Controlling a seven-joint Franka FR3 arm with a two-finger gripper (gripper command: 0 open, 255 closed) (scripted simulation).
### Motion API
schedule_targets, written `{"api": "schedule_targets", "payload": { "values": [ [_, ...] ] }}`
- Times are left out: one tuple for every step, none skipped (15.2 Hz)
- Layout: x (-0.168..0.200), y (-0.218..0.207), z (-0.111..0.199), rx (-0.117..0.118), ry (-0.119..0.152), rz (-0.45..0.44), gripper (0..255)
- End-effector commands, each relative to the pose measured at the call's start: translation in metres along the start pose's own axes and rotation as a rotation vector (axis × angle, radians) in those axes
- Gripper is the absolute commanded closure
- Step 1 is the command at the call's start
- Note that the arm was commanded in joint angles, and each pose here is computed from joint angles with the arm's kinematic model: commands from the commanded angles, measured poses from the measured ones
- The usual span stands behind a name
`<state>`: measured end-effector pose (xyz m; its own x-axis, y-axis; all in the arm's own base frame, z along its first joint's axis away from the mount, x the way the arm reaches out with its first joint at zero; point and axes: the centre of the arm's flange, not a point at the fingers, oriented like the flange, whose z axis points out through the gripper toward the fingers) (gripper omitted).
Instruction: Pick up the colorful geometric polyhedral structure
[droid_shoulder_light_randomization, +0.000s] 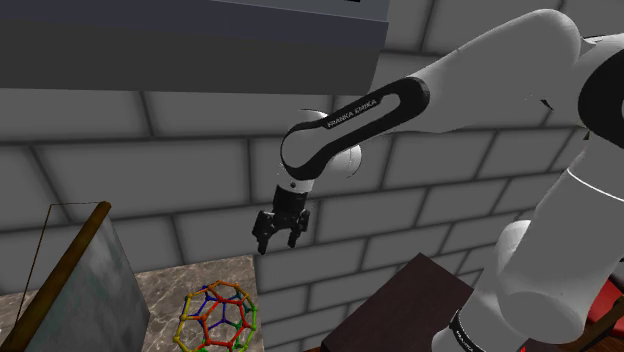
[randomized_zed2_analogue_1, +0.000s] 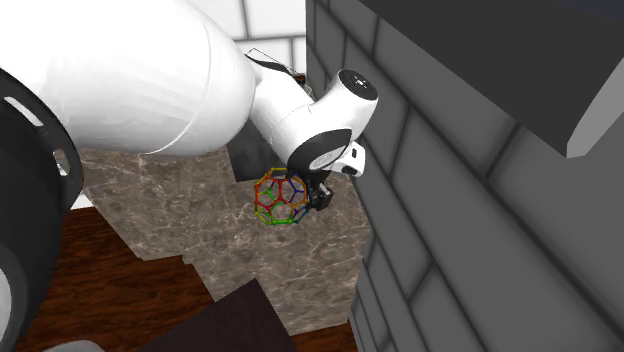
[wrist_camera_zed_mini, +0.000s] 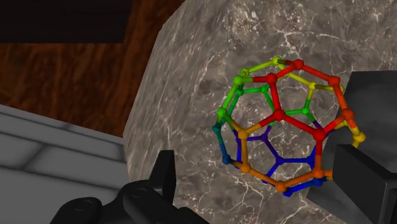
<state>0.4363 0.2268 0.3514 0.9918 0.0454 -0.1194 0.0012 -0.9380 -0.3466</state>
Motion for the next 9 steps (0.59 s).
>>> {"api": "schedule_targets", "payload": {
  "values": [
    [0.009,-0.013,0.021,0.018,-0.005,-0.005,0],
    [0.014,-0.02,0.03,0.026,-0.007,-0.008,0],
    [0.019,-0.026,0.04,0.035,-0.01,-0.011,0],
    [0.024,-0.033,0.049,0.043,-0.012,-0.014,0],
    [0.029,-0.04,0.059,0.052,-0.015,-0.017,0],
    [0.034,-0.047,0.068,0.06,-0.017,-0.02,0],
    [0.039,-0.054,0.078,0.069,-0.02,-0.023,0],
    [0.043,-0.061,0.087,0.078,-0.022,-0.026,0],
    [0.048,-0.068,0.096,0.086,-0.025,-0.029,0]
  ]
}}
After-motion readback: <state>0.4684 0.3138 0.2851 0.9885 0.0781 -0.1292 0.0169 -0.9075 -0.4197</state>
